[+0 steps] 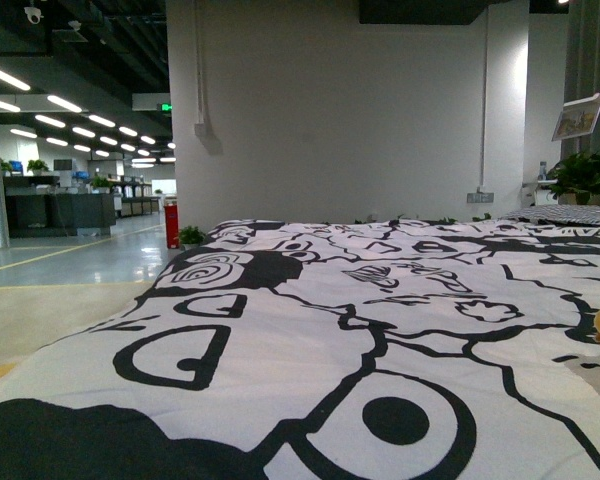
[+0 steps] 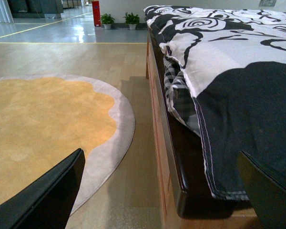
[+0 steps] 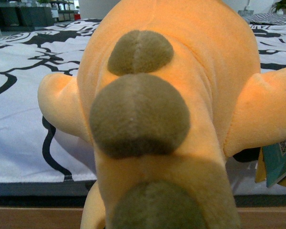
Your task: Put away toys
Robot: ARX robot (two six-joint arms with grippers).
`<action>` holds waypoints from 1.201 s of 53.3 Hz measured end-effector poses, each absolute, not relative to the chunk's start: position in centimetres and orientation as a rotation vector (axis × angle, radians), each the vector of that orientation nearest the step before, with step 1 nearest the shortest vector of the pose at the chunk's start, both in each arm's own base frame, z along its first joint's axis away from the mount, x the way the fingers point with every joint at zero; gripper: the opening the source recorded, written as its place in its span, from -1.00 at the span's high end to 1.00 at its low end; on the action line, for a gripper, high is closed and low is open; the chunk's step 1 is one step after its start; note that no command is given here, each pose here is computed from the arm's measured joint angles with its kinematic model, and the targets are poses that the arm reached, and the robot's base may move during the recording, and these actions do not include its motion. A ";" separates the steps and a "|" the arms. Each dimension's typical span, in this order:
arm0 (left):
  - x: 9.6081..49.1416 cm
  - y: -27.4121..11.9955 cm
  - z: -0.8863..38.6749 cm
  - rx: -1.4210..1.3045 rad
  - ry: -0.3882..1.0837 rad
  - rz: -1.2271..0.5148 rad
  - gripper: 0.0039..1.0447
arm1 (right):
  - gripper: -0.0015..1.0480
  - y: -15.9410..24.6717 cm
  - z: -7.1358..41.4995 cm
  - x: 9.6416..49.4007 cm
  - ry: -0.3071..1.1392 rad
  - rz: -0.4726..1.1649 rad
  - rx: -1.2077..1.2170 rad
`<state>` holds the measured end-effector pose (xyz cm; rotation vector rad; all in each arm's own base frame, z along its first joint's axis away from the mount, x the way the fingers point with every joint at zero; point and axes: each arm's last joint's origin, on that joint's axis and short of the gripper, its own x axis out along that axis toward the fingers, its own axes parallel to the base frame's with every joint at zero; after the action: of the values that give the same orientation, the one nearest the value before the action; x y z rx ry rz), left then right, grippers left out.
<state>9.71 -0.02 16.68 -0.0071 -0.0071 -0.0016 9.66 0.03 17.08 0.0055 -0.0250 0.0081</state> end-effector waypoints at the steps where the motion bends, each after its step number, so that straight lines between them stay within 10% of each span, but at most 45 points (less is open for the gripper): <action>1: 9.7 0.0 16.7 -0.007 -0.007 -0.002 -0.88 | 0.86 0.0 17.0 9.7 -0.024 0.008 0.005; 64: 9.7 0.0 16.7 -0.007 -0.006 -0.001 -0.88 | 0.86 0.0 16.8 9.7 -0.007 0.000 0.006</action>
<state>9.72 -0.01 16.67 -0.0074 -0.0063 -0.0008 9.71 0.01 16.78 0.0055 -0.0071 0.0004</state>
